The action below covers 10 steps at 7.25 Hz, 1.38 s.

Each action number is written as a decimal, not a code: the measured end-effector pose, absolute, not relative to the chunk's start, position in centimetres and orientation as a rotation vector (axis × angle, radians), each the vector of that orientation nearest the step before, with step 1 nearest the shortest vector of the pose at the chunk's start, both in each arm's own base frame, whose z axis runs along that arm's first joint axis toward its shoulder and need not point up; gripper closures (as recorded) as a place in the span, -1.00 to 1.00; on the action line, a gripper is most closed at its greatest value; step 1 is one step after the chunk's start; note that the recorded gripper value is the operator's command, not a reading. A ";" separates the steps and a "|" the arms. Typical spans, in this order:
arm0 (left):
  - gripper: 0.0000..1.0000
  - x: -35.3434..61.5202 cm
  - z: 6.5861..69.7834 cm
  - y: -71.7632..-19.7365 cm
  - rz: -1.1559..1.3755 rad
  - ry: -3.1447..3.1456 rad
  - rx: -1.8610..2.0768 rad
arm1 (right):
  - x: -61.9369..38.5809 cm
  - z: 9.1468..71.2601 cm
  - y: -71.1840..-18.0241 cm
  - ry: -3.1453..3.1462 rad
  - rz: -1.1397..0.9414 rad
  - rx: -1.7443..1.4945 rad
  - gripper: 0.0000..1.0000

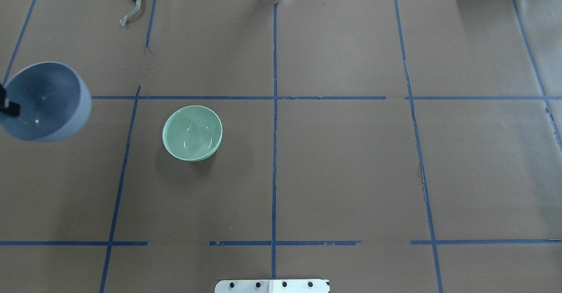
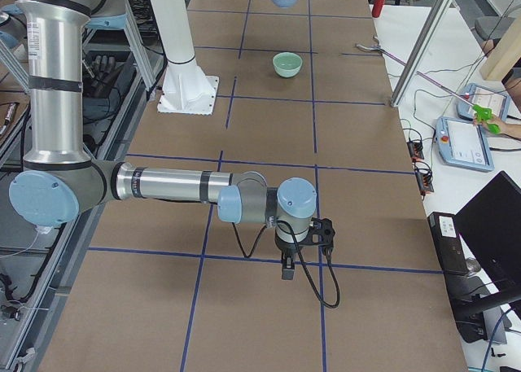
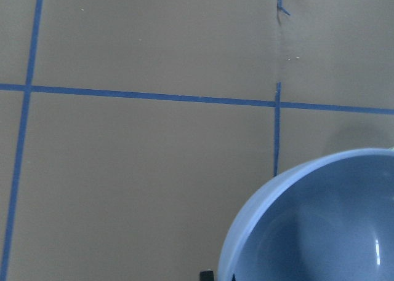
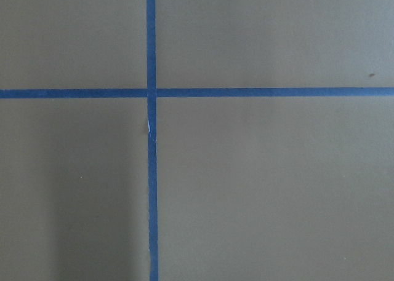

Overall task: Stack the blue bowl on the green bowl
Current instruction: 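Lift the light blue bowl with the left gripper toward the pale green bowl, then lower the light blue bowl into the pale green bowl and open the left gripper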

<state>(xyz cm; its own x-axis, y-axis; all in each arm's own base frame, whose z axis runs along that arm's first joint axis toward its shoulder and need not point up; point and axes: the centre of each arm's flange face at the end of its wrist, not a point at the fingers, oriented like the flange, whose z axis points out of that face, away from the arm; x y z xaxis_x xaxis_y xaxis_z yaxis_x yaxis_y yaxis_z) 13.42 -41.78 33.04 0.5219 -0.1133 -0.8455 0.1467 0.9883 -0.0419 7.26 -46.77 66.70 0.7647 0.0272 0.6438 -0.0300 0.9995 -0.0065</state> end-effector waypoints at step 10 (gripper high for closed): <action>1.00 36.2 31.8 -44.6 -0.230 1.025 -0.034 | 7.3 66.7 -46.8 -0.700 0.032 0.004 -1.00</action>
<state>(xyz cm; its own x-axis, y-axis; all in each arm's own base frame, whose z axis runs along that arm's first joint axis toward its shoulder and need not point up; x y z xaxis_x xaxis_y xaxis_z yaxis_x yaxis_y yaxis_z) 36.23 -44.63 31.84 0.4970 -0.2063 -0.8429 0.1742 0.9753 -0.1360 7.26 -46.77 66.70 0.7647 0.0280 0.6438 -0.0305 0.9995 -0.0072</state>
